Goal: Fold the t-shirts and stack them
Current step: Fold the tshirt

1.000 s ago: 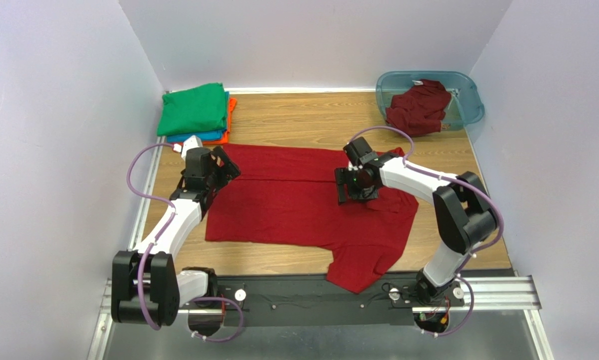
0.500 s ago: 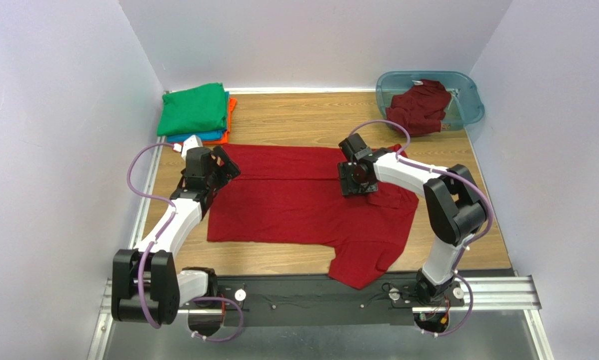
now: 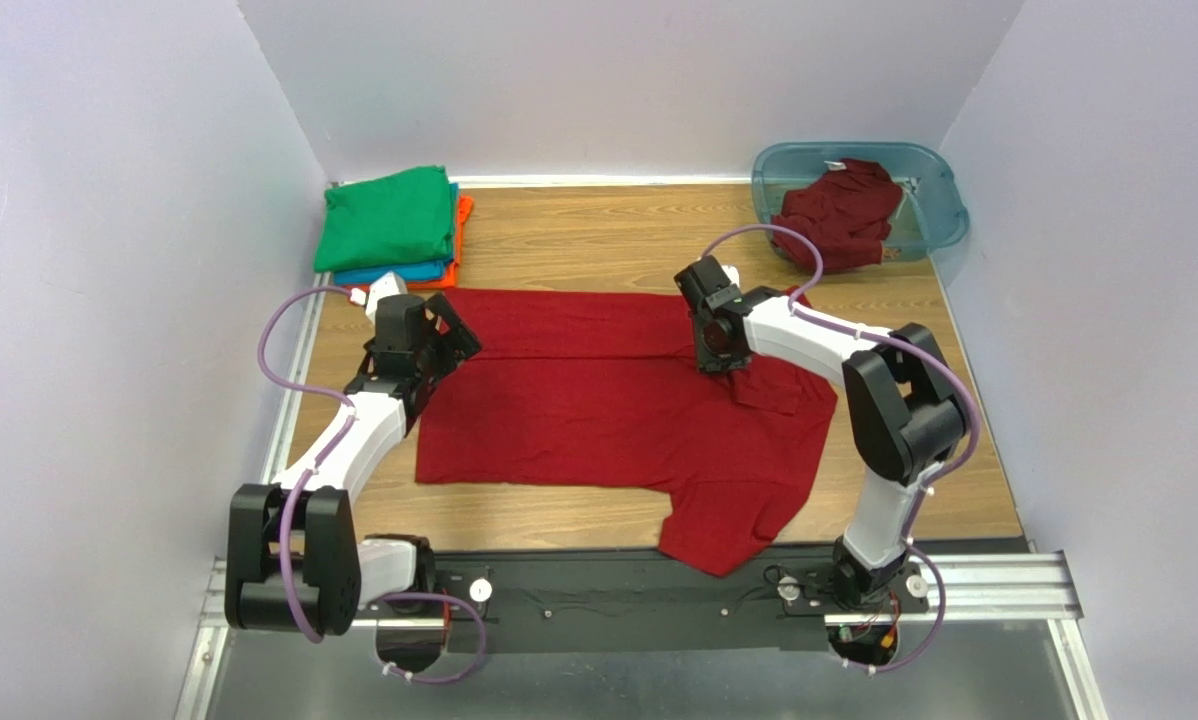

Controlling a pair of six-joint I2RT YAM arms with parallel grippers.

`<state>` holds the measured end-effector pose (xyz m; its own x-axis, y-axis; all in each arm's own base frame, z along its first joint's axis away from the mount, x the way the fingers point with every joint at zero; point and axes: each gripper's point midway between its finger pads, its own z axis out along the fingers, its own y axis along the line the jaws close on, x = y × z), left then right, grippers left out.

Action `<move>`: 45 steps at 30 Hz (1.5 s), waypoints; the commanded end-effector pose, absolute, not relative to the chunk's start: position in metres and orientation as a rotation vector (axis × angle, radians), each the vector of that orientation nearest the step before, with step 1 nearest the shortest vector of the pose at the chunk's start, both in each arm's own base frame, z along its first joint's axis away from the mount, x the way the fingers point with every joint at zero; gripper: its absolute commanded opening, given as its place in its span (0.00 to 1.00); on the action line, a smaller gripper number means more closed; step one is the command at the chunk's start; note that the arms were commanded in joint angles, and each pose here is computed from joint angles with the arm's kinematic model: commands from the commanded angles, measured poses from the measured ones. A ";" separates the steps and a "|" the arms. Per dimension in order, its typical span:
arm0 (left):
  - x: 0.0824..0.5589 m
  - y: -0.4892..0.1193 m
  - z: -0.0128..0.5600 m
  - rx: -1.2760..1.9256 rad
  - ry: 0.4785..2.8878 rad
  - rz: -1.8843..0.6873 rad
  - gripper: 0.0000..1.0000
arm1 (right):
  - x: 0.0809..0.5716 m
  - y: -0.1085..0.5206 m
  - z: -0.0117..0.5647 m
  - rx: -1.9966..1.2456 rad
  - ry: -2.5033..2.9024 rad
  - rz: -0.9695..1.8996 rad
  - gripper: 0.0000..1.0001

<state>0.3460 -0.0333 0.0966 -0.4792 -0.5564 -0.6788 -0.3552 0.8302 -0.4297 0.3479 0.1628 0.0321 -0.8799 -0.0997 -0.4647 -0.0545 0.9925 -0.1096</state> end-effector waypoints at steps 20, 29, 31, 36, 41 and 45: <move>0.349 -0.028 0.109 -0.654 2.084 -0.256 0.98 | 0.303 0.185 0.068 -0.160 2.827 0.126 0.01; 0.348 -0.029 0.108 -0.652 2.087 -0.262 0.98 | 0.290 0.221 0.078 -0.316 2.899 0.422 0.04; 0.348 -0.029 0.108 -0.649 2.087 -0.263 0.98 | 0.298 0.211 0.078 -0.290 2.886 0.324 0.14; 0.349 -0.029 0.109 -0.644 2.082 -0.261 0.98 | 0.310 0.174 0.081 -0.168 2.856 0.005 0.50; 0.351 -0.031 0.109 -0.635 2.085 -0.271 0.98 | 0.300 0.176 0.094 -0.248 2.824 0.084 0.52; 0.351 -0.032 0.108 -0.632 2.087 -0.278 0.98 | 0.284 0.177 0.080 -0.279 2.857 0.139 0.59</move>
<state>0.3458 -0.0324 0.0986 -0.4769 -0.5487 -0.6866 -0.3501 0.8352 -0.4242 0.2998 0.1814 0.0811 -0.9461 -0.1514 -0.2863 -0.1726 0.9837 0.0504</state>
